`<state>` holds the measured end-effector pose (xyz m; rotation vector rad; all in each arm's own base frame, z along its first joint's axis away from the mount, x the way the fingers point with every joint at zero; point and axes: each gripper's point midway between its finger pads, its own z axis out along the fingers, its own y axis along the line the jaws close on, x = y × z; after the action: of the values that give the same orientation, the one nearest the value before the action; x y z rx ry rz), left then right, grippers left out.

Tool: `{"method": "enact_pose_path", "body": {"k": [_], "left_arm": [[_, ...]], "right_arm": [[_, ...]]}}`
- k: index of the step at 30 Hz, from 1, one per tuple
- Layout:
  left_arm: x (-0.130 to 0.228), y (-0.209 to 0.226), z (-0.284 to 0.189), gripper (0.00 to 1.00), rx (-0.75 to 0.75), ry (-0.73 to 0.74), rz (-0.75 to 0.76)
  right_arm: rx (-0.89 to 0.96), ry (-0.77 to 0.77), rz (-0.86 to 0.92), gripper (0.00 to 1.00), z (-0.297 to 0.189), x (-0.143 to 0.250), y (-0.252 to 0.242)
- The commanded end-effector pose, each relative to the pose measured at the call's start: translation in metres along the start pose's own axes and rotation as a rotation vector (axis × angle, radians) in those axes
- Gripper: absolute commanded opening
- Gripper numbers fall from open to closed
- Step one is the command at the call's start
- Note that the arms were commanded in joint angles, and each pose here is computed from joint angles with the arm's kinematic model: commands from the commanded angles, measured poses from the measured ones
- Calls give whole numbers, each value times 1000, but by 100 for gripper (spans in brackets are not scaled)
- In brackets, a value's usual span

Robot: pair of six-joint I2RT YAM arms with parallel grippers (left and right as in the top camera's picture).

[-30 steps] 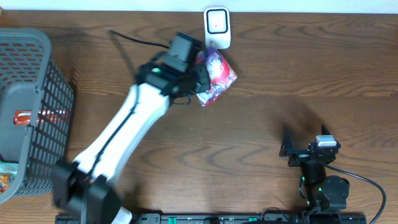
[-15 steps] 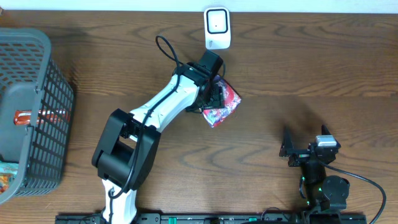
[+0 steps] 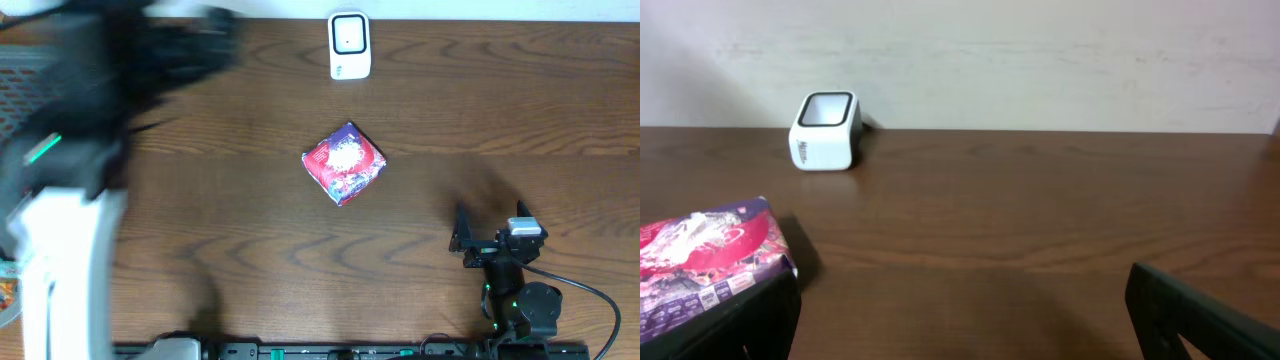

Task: Scan the item barcode
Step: 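Carry the purple-red box with the left gripper and place it mid-table, then reach the left gripper into the basket and grasp the red bar wrapper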

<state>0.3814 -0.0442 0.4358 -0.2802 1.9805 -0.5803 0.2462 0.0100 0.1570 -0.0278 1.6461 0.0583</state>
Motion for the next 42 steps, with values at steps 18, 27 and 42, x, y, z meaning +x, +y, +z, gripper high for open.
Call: {"method": "enact_pose_path", "body": {"k": [18,27,42], "left_arm": [[22,353,-136,98,-1331,-184,-605],[114,423,-61,98,-1338,310,-648],[195,475,16,98,-1215,525,-781]], "right_arm": [[1,-1,10,99,0,0,0],[1,-1,10,99,0,0,0],[1,-1,10,99,0,0,0]]}}
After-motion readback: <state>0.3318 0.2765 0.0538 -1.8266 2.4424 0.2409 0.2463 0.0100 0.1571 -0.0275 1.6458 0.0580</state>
